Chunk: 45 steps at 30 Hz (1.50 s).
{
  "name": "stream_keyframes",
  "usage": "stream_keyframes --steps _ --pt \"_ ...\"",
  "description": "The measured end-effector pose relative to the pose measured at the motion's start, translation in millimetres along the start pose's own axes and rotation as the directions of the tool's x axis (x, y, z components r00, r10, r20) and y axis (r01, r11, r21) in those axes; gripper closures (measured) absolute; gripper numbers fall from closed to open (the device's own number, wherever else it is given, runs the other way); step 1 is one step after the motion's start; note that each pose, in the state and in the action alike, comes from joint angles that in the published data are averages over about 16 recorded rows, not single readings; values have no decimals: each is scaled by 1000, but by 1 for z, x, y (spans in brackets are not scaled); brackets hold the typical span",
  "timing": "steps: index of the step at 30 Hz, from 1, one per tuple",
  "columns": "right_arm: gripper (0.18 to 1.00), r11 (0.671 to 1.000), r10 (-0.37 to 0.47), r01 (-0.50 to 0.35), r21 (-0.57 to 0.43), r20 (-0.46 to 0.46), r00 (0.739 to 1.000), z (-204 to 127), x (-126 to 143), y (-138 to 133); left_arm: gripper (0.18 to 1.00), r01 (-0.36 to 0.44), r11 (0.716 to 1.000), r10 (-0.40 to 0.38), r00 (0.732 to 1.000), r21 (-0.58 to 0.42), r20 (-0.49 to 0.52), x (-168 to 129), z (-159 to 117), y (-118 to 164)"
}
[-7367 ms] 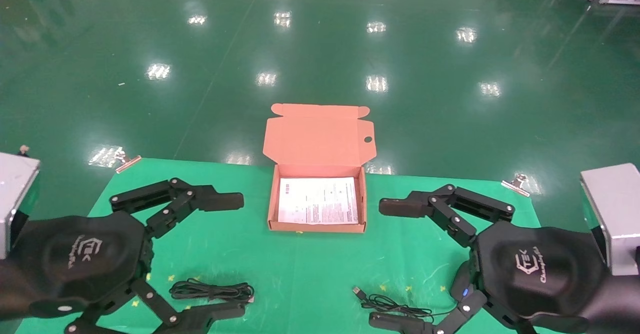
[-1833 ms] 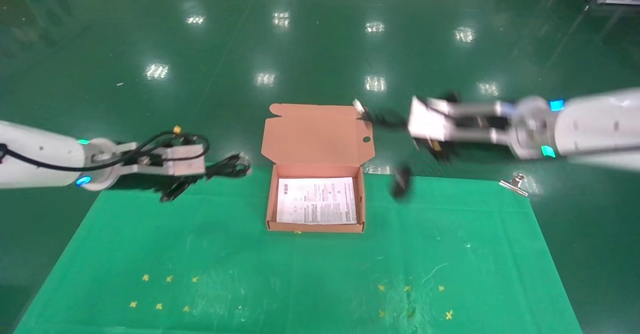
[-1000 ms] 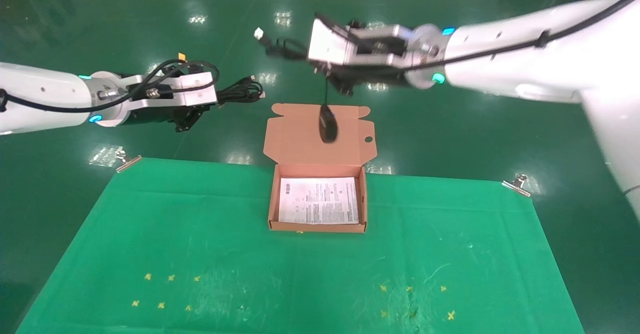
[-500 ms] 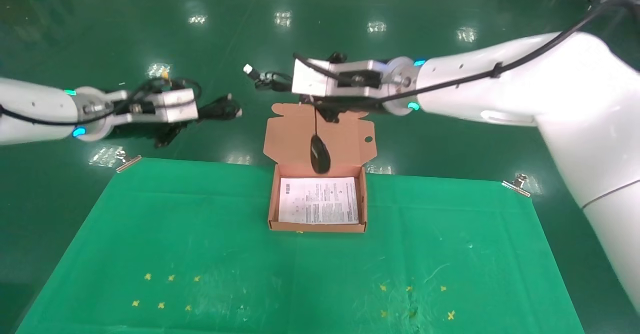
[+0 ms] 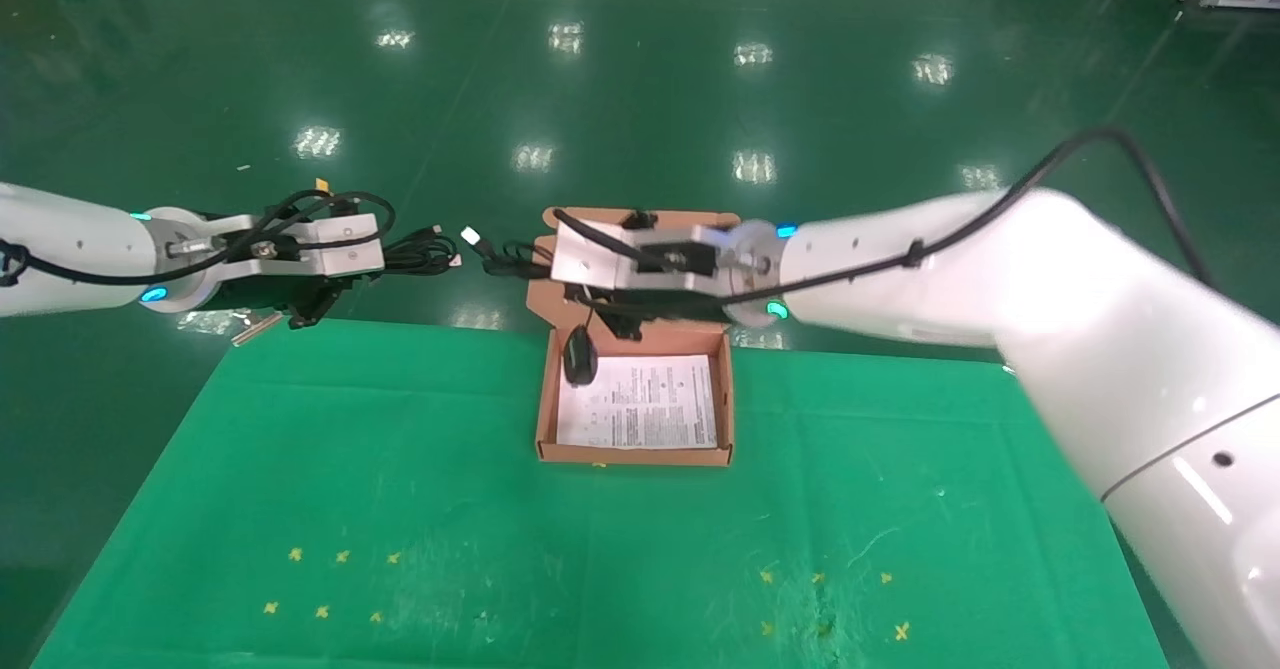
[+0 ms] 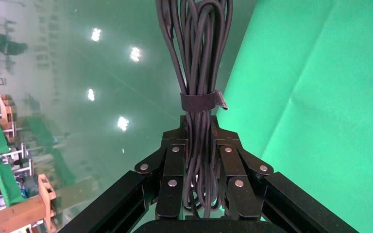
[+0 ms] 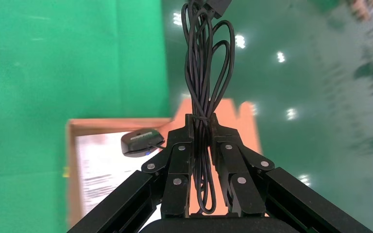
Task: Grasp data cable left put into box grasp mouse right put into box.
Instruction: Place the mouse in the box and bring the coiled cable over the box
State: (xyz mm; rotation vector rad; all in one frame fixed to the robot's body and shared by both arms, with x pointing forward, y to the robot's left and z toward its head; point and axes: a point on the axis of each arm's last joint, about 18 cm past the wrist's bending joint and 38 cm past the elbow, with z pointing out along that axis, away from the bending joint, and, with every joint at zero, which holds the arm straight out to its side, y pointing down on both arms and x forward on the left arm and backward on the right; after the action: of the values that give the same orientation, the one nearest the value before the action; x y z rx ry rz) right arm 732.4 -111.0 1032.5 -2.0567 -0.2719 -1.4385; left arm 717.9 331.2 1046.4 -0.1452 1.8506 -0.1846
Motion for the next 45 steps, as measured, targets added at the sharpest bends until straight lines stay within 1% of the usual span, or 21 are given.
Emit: stream_keyframes --steps 5,10,15,20,25,31,38,43,45 --pt "947 995 97 -96 -35 15 995 8 -16 21 928 0 1000 0 1000 -1 1 1 -1 0" --pt "947 986 151 -149 -72 23 988 12 -27 39 928 1 1000 -1 1000 -2 2 1 -1 0" --pt "947 983 162 -158 -95 34 986 13 -33 48 928 0 1000 0 1000 -2 1 1 -1 -1" --pt "944 985 147 -142 -99 46 988 13 -37 49 928 -6 1000 6 1000 8 -6 5 1 -5" --pt "928 987 136 -131 -96 53 989 10 -38 50 928 -15 999 16 1000 32 -26 16 7 -14" --pt "882 988 129 -124 -93 46 991 3 -35 53 928 -30 997 34 998 75 -56 36 22 -32" --pt "786 988 120 -117 -100 21 993 -17 -23 65 928 -52 989 63 995 135 -82 63 45 -57" --pt "691 986 117 -116 -118 -6 993 -38 -13 79 928 -73 981 90 992 181 -88 81 63 -78" --pt "639 985 116 -118 -126 -18 993 -47 -10 85 928 -80 977 100 991 198 -89 87 69 -87"
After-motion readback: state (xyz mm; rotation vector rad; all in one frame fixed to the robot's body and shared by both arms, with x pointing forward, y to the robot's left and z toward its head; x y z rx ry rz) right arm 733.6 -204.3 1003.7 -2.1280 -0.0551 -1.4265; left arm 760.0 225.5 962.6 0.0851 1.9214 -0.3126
